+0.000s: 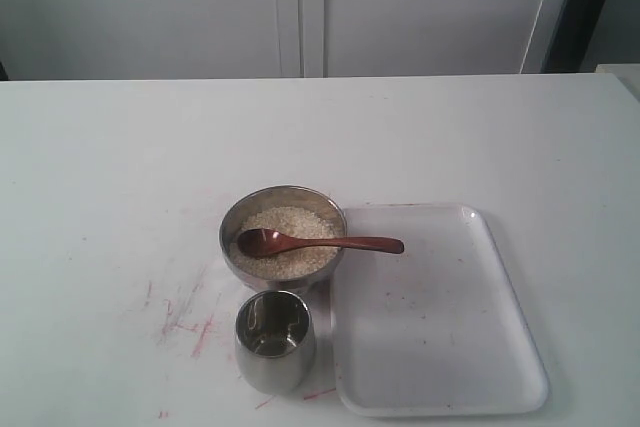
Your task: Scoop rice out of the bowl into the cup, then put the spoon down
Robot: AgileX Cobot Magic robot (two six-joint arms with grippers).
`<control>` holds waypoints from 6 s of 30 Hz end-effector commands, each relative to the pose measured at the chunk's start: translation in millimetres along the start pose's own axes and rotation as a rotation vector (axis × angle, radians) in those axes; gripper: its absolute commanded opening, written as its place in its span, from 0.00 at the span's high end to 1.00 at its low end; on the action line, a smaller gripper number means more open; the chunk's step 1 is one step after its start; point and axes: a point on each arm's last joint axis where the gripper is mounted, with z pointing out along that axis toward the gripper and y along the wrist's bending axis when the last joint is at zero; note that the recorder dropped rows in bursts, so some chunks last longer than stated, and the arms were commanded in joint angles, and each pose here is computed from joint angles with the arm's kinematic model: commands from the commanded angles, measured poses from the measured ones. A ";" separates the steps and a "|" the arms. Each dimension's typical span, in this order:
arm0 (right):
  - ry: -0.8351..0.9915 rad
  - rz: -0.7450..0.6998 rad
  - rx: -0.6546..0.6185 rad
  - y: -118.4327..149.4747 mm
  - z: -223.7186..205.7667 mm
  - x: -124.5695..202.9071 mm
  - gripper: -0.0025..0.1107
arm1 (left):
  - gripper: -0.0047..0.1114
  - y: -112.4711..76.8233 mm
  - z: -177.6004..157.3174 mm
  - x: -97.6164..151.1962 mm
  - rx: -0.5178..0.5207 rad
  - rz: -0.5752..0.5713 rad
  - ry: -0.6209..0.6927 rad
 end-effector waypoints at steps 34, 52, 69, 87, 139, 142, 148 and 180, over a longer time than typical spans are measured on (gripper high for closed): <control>0.388 -0.025 -0.064 21.2 18.9 -151.9 0.98 | 0.84 -2.3 0.6 6.9 0.022 -0.008 0.051; 0.790 -0.607 -0.607 103.8 208.0 -170.8 0.98 | 0.84 -2.3 0.6 6.9 0.022 -0.008 0.051; 0.772 -0.827 -0.882 150.2 257.1 -106.9 0.84 | 0.84 -2.3 0.6 6.9 0.022 -0.008 0.051; 0.922 -0.940 -0.847 142.3 276.9 -68.3 0.46 | 0.84 -2.3 0.6 6.9 0.022 -0.008 0.051; 1.049 -0.795 -0.758 134.4 251.9 -91.8 0.98 | 0.84 -2.3 0.6 6.9 0.022 -0.008 0.051; 1.085 -0.771 -0.715 131.5 235.7 -106.9 0.98 | 0.84 -2.3 0.6 6.9 0.022 -0.008 0.051; 1.116 -0.908 -0.502 138.0 200.2 -132.2 0.98 | 0.84 -2.3 0.6 6.9 0.022 -0.008 0.051; 0.627 -1.660 -0.106 190.4 213.5 -32.7 0.98 | 0.84 -2.3 0.6 6.9 0.022 -0.008 0.051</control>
